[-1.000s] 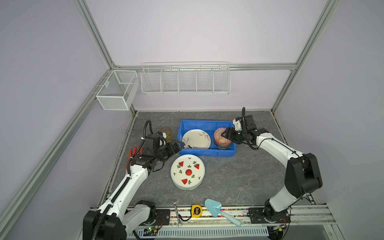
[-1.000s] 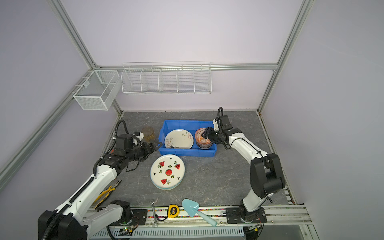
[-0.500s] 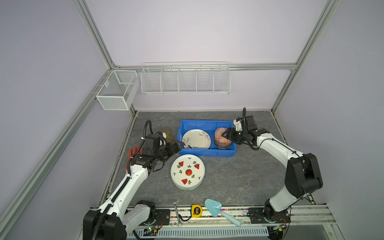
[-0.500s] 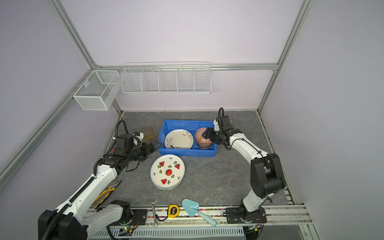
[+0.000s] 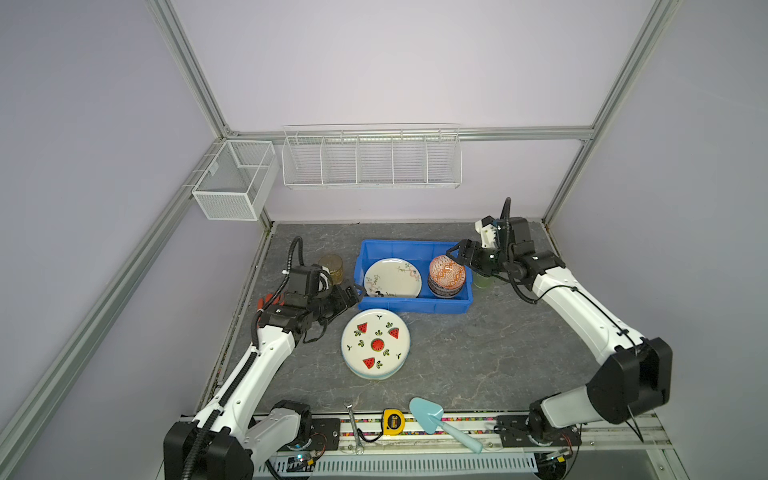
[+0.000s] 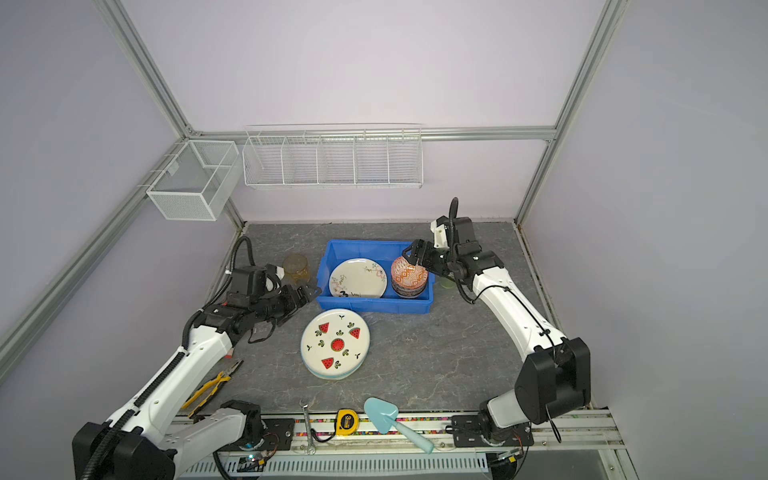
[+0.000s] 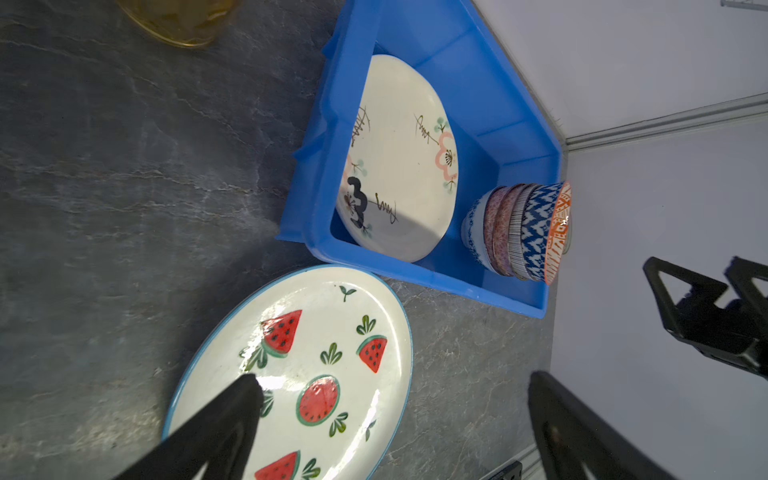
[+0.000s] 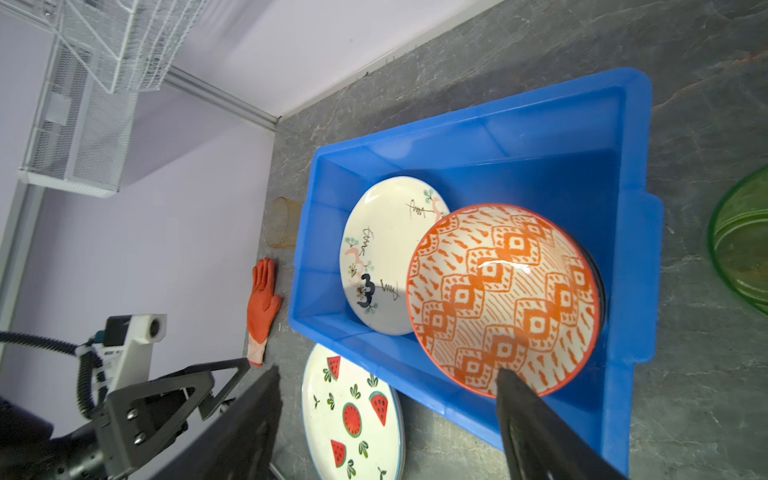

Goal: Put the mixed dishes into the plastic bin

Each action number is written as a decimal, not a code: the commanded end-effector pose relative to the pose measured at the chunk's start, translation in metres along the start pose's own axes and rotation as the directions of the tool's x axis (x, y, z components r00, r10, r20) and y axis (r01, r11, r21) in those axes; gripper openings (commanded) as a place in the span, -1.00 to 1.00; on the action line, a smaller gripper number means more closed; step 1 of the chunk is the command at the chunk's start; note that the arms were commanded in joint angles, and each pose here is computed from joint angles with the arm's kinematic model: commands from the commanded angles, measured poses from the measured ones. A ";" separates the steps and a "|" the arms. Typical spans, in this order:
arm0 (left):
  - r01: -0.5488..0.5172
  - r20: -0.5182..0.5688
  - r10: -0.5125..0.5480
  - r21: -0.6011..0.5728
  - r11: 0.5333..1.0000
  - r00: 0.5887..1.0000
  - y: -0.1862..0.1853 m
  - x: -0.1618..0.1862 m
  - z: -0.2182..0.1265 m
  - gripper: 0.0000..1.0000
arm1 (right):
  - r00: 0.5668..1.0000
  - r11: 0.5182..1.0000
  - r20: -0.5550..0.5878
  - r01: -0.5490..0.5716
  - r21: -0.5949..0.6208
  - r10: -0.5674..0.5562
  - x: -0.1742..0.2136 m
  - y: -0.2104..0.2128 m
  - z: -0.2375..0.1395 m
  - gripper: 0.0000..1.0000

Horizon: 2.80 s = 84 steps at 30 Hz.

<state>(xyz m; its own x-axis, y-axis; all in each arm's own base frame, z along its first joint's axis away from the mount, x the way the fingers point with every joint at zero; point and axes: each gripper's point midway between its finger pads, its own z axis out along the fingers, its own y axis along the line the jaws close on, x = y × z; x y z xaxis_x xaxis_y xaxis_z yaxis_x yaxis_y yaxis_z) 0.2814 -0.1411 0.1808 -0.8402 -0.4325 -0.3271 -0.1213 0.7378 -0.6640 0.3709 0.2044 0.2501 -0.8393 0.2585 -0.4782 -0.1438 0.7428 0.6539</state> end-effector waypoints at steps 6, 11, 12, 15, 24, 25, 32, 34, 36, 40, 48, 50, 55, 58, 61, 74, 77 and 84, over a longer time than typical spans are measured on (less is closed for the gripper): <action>0.044 -0.101 -0.067 -0.211 0.976 0.993 0.052 0.039 -0.011 0.99 | 0.969 0.984 -0.177 0.177 0.022 -0.171 0.080 0.031 -0.021 0.76; 0.067 -0.109 -0.092 -0.211 0.975 0.990 0.064 0.053 -0.008 0.99 | 0.959 0.984 -0.223 0.175 -0.031 -0.177 0.133 0.038 -0.014 0.76; 0.071 -0.113 -0.095 -0.200 0.977 0.989 0.066 0.056 -0.006 0.99 | 0.959 0.986 -0.228 0.167 -0.032 -0.169 0.143 0.036 -0.010 0.76; 0.081 -0.128 -0.103 -0.167 0.983 0.987 0.068 0.065 0.001 0.99 | 0.954 0.988 -0.259 0.152 -0.026 -0.153 0.172 0.030 0.003 0.76; 0.076 -0.140 -0.101 -0.169 0.983 0.985 0.082 0.075 0.013 0.99 | 0.939 0.990 -0.316 0.142 -0.003 -0.135 0.212 0.019 0.045 0.77; 0.076 -0.143 -0.100 -0.167 0.983 0.985 0.084 0.076 0.015 0.99 | 0.938 0.990 -0.320 0.139 0.001 -0.131 0.214 0.018 0.049 0.78; 0.079 -0.138 -0.099 -0.141 0.987 0.985 0.087 0.080 0.021 0.99 | 0.925 0.988 -0.356 0.153 0.025 -0.135 0.225 0.008 0.077 0.82; 0.080 -0.135 -0.099 -0.144 0.986 0.986 0.089 0.080 0.022 0.99 | 0.916 0.985 -0.372 0.170 0.018 -0.151 0.229 0.009 0.085 0.84; 0.082 -0.136 -0.102 -0.143 0.986 0.985 0.089 0.080 0.024 0.99 | 0.909 0.983 -0.384 0.182 0.013 -0.163 0.231 0.009 0.091 0.86; 0.084 -0.127 -0.101 -0.132 0.988 0.987 0.088 0.076 0.029 0.99 | 0.892 0.978 -0.414 0.208 0.023 -0.180 0.236 0.006 0.103 0.88; 0.094 -0.137 -0.108 -0.110 0.990 0.985 0.085 0.074 0.038 0.99 | 0.874 0.976 -0.445 0.218 0.000 -0.195 0.239 0.011 0.123 0.94; 0.095 -0.142 -0.110 -0.108 0.990 0.984 0.086 0.075 0.040 0.99 | 0.873 0.976 -0.446 0.217 -0.010 -0.198 0.239 0.013 0.126 0.95; 0.094 -0.144 -0.109 -0.112 0.989 0.983 0.088 0.077 0.040 0.99 | 0.871 0.977 -0.449 0.212 -0.022 -0.200 0.239 0.018 0.132 0.98; 0.094 -0.144 -0.110 -0.112 0.989 0.983 0.089 0.078 0.039 0.99 | 0.870 0.977 -0.448 0.211 -0.035 -0.204 0.241 0.021 0.133 1.00; 0.093 -0.141 -0.109 -0.114 0.989 0.984 0.090 0.079 0.037 0.99 | 0.868 0.978 -0.453 0.203 -0.047 -0.202 0.244 0.024 0.135 0.99; 0.146 -0.100 -0.148 -0.032 0.989 0.984 0.074 0.076 0.029 0.99 | 0.871 0.981 -0.452 0.171 -0.087 -0.192 0.248 0.034 0.138 0.95; 0.147 -0.093 -0.149 -0.029 0.989 0.984 0.074 0.075 0.028 0.99 | 0.873 0.983 -0.451 0.164 -0.085 -0.185 0.248 0.034 0.138 0.95; 0.149 -0.105 -0.151 -0.027 0.988 0.983 0.077 0.077 0.035 0.99 | 0.877 0.984 -0.447 0.148 -0.097 -0.176 0.249 0.035 0.136 0.95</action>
<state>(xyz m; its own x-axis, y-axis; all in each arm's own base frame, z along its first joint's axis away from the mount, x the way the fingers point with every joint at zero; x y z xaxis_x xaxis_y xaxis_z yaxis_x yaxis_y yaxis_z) 0.2222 -0.1303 0.0801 -0.8626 -0.4817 -0.1548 -0.2734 0.7012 -0.6584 0.2312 0.3688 0.0695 -0.9475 -0.1814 -0.2634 -0.3071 0.7457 0.5912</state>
